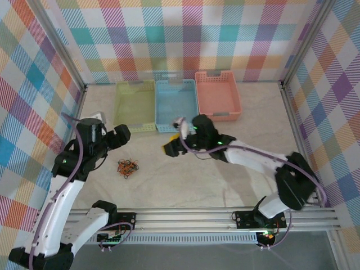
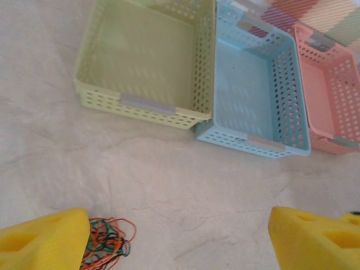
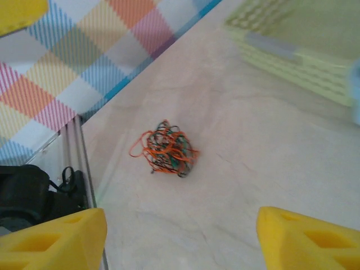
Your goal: Untangle the cables
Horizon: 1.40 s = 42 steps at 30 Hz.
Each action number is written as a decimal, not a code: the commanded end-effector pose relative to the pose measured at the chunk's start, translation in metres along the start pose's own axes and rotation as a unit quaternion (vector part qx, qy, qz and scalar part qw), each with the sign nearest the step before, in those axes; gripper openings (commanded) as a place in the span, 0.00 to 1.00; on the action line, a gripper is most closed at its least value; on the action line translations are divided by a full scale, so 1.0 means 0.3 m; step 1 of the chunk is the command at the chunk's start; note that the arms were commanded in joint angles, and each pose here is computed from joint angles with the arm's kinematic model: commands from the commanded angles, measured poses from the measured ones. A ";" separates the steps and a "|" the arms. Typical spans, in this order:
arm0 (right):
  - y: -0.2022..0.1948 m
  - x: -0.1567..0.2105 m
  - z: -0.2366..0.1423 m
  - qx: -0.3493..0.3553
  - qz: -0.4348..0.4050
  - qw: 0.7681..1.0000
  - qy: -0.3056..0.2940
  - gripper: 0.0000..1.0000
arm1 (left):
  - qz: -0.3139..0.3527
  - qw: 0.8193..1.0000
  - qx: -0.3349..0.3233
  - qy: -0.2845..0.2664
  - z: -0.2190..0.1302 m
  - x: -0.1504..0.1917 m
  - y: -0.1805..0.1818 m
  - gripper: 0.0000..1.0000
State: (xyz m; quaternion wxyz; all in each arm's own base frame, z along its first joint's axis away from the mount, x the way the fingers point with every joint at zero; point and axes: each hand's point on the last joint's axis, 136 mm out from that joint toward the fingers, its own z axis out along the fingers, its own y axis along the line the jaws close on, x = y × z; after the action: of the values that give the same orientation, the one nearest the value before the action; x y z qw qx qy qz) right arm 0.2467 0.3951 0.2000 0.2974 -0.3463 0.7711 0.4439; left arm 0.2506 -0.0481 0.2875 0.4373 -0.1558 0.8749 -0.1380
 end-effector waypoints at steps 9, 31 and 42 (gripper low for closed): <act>0.063 0.085 0.368 -0.046 0.078 0.976 0.196 0.69 | 0.009 0.997 -0.059 -0.055 -0.129 -0.024 0.111 0.86; 0.000 0.240 0.646 -0.008 0.272 0.913 0.304 0.55 | 0.014 0.998 -0.029 -0.054 -0.138 -0.003 0.089 0.86; 0.010 0.241 0.645 -0.012 0.268 0.913 0.307 0.09 | 0.015 0.999 -0.022 -0.042 -0.118 0.022 0.086 0.86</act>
State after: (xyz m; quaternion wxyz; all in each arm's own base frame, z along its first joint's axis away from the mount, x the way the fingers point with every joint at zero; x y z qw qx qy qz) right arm 0.2386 0.5468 0.0555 -0.0797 -0.2428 0.8878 0.3827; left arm 0.2138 -0.0218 0.2935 0.4686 -0.1631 0.8624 -0.1003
